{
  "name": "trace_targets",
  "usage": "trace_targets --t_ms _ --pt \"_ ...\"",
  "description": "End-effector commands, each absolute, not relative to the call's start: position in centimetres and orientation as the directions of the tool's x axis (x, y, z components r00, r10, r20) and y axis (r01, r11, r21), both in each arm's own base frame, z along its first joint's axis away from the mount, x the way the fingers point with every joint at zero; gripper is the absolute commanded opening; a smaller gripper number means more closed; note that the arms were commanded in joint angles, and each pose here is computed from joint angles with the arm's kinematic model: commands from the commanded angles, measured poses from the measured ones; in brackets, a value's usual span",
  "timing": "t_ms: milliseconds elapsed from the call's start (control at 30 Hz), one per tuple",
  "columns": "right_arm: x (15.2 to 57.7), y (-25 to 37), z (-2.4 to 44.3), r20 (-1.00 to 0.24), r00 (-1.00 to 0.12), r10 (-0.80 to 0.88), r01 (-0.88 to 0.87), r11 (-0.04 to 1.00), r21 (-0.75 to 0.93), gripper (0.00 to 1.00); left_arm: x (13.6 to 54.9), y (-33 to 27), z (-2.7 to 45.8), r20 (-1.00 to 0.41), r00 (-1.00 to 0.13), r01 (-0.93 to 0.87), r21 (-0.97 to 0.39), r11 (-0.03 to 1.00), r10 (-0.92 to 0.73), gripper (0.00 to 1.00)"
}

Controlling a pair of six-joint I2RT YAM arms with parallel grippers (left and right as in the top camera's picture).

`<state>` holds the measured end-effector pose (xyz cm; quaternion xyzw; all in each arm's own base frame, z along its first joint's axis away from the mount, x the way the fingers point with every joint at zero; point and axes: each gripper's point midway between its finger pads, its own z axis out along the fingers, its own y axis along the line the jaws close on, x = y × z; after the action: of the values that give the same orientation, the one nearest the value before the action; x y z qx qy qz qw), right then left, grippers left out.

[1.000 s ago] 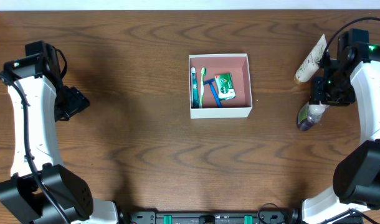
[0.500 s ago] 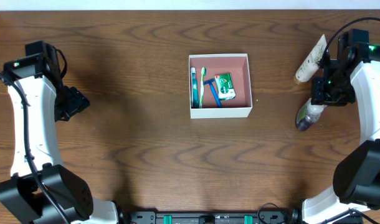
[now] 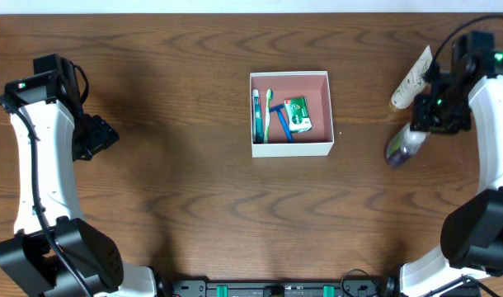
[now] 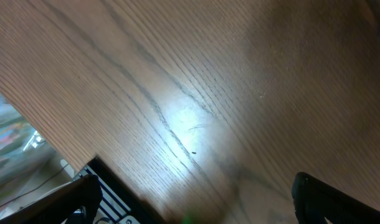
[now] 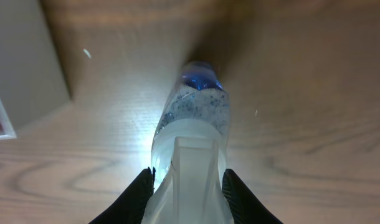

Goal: Pack container
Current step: 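Close the right gripper on the pump bottle and lift it, then carry the pump bottle over the pink box's right corner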

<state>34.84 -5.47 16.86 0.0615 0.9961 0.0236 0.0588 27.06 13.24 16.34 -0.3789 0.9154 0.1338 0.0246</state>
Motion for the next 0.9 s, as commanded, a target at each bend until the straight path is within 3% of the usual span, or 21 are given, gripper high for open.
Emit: trace_targets --t_ms 0,333,867 --pt "37.2 -4.3 21.4 -0.251 -0.961 0.112 0.092 0.992 0.091 0.17 26.9 13.6 16.2 -0.141 -0.718 -0.692 0.243 0.680 -0.681 0.98" --pt "40.4 1.4 31.3 -0.517 -0.856 0.021 -0.052 0.991 0.126 0.20 26.9 13.6 16.2 -0.141 -0.718 -0.692 0.243 0.680 -0.681 0.98" --pt "42.6 11.7 34.6 -0.666 -0.740 -0.091 -0.256 0.954 0.154 0.22 26.9 13.6 16.2 -0.141 -0.718 -0.692 0.243 0.680 -0.681 0.98"
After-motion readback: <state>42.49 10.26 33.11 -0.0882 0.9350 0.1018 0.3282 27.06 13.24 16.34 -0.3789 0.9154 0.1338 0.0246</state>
